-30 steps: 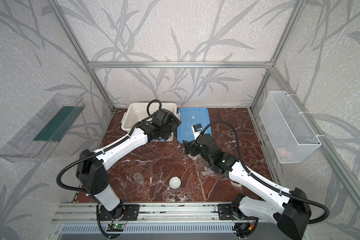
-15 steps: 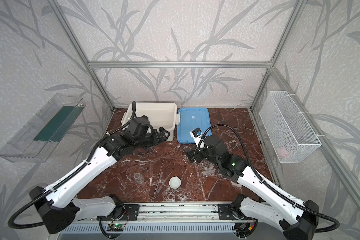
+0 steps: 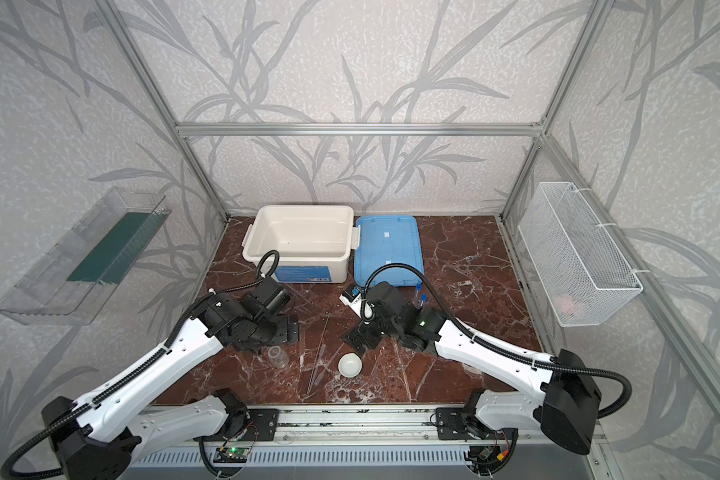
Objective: Organize the chemistry lab equipment
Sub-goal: 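Lower the left gripper onto the clear glass bottle and close on it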
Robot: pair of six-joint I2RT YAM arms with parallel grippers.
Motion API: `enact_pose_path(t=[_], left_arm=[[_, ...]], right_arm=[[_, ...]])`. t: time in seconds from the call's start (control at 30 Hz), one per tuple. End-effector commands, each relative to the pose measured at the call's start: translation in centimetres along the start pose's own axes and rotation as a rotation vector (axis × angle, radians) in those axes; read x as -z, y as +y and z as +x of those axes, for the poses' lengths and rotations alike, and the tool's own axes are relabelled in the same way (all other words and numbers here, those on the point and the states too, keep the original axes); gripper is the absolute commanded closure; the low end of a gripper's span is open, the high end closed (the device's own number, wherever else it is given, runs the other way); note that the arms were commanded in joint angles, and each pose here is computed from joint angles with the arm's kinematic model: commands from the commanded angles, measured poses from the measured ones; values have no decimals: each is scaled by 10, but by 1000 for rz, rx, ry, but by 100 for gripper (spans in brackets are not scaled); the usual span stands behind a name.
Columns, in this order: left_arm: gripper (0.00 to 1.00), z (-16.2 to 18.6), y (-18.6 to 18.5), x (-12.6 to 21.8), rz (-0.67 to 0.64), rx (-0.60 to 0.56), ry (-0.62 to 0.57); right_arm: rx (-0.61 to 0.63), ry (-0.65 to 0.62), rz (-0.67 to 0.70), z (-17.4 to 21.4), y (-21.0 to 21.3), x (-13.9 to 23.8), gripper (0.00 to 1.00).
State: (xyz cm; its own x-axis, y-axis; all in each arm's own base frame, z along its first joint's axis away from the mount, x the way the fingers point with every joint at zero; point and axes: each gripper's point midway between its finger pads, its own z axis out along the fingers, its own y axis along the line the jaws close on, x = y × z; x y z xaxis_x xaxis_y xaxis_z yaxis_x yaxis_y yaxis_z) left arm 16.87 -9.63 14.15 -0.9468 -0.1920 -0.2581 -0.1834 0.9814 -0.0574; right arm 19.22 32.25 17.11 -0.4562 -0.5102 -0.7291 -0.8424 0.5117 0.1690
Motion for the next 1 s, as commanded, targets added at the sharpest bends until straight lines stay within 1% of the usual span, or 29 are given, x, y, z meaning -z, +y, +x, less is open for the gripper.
enact_pose_path(t=[0.0, 0.1, 0.17, 0.23, 0.27, 0.33, 0.4, 0.53, 0.63, 0.8, 0.87, 0.97], left_arm=[[1, 10, 16, -17, -47, 64, -6], [1, 12, 15, -34, -33, 91, -19], [2, 15, 16, -46, -46, 101, -15], [6, 20, 18, -59, -57, 108, 1], [10, 22, 16, -65, -52, 115, 7], [15, 24, 15, -73, -40, 124, 12], [20, 24, 16, -75, -45, 119, 10], [25, 25, 25, -83, -81, 115, 1], [27, 31, 23, -94, -48, 140, 29], [31, 28, 16, -98, 5, 145, 24], [35, 30, 18, -102, -3, 150, 37], [39, 29, 26, -99, -51, 151, 37]], right_arm=[[9, -53, -60, -20, 19, -9, 1], [-1, -20, -66, -15, 22, -22, 1], [-6, -1, -65, -13, 24, -27, 1], [-13, -2, -60, -12, 23, -29, 1], [2, 2, -77, -10, 34, -30, 1], [-2, -3, -77, -9, 35, -31, 1], [-7, -1, -71, -8, 35, -32, 1], [-6, 3, -65, -6, 35, -33, 1], [-2, 7, -60, -6, 35, -34, 1], [6, 2, -58, -7, 36, -32, 1], [14, -9, -64, -9, 39, -30, 1], [15, -10, -66, -8, 42, -29, 1]])
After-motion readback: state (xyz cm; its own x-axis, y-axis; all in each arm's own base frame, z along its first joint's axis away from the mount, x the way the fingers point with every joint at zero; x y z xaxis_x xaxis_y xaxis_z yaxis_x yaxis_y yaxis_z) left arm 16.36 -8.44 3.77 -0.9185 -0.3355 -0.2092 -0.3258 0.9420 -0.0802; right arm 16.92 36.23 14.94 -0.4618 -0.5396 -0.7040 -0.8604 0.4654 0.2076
